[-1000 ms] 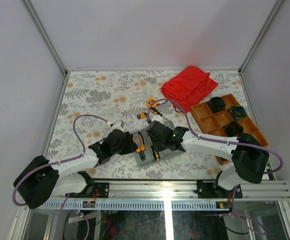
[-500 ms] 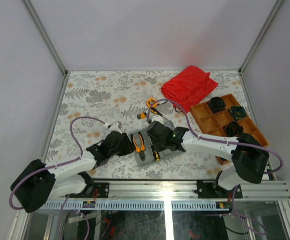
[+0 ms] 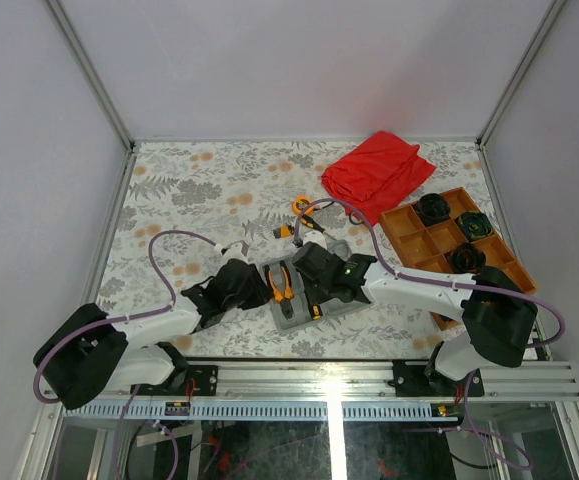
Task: Sort the tools into containers
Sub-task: Place the screwdriver in the storage box.
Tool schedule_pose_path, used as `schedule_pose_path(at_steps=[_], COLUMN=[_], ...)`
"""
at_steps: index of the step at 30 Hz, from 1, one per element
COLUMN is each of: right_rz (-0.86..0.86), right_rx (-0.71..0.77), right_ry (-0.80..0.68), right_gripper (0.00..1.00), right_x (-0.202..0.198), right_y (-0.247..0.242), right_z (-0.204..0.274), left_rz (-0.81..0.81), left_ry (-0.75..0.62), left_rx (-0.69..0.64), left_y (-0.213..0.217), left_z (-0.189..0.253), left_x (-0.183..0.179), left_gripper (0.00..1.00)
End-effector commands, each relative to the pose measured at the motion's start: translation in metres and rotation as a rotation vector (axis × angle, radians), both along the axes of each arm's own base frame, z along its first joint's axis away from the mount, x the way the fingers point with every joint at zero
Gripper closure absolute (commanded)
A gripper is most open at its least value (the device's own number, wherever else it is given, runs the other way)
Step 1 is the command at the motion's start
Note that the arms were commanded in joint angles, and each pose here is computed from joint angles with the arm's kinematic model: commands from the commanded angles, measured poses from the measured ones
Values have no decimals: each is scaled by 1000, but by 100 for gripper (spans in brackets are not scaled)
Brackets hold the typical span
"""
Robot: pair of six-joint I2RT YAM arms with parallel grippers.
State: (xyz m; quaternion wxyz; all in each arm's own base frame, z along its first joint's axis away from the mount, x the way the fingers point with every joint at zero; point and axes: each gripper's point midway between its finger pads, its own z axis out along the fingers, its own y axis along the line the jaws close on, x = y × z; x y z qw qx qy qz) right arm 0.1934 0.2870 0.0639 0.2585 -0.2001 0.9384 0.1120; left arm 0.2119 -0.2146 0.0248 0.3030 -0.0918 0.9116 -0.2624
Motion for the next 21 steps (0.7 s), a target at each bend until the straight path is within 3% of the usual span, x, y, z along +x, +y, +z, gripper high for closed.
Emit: schedule_pose_path(at_steps=[1, 21], right_rz=[-1, 15], right_rx=[49, 52], right_ry=[-18, 70], right_gripper=[74, 76], right_x=[12, 29], right_y=[6, 20], right_z=[16, -4], left_rz=[5, 2], left_ry=[36, 37], left_rx=[81, 69], left_y=[17, 16], left_z=[-19, -15], left_x=[-7, -9], left_gripper=[77, 78])
